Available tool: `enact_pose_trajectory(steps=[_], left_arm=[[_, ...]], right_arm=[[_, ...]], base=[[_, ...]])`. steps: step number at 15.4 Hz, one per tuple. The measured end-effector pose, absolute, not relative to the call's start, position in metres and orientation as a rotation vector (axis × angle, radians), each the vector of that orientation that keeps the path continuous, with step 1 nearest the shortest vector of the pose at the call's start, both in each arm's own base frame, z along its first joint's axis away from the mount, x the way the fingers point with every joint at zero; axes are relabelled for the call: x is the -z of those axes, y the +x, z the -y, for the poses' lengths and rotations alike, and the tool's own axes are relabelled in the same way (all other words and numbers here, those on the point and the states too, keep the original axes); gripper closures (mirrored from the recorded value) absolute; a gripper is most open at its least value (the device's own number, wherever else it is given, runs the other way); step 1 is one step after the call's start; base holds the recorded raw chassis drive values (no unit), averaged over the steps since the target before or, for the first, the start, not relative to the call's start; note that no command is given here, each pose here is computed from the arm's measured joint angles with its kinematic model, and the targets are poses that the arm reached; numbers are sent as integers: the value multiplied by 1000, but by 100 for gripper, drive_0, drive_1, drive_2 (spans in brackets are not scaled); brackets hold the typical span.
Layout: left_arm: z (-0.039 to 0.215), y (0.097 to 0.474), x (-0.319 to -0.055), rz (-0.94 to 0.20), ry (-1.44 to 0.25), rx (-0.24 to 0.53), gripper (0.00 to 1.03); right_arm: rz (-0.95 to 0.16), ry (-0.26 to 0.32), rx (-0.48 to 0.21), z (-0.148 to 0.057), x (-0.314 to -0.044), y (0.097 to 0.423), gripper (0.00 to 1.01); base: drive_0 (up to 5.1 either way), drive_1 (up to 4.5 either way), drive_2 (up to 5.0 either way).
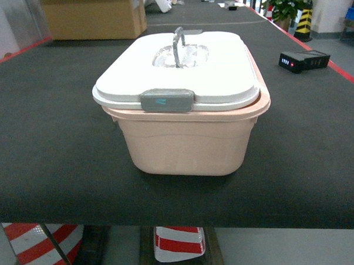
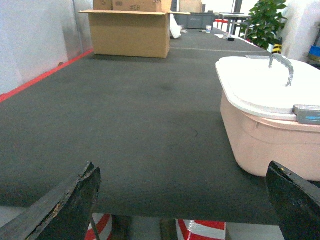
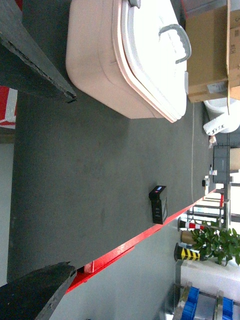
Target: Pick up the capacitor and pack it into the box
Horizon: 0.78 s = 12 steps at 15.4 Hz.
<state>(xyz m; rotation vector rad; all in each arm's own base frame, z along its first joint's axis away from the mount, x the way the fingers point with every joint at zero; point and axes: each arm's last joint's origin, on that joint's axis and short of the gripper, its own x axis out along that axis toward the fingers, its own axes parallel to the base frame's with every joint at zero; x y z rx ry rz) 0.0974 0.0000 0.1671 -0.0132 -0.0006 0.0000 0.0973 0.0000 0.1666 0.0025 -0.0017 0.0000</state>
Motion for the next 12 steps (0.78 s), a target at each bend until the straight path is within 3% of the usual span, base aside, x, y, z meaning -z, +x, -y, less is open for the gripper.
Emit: enact_pose_trajectory(steps=[12], left_arm=[[0,97,-167,1,-13,0,5]], right_arm=[[2,2,0,0,-167,97,3]], base=[[0,0,0]])
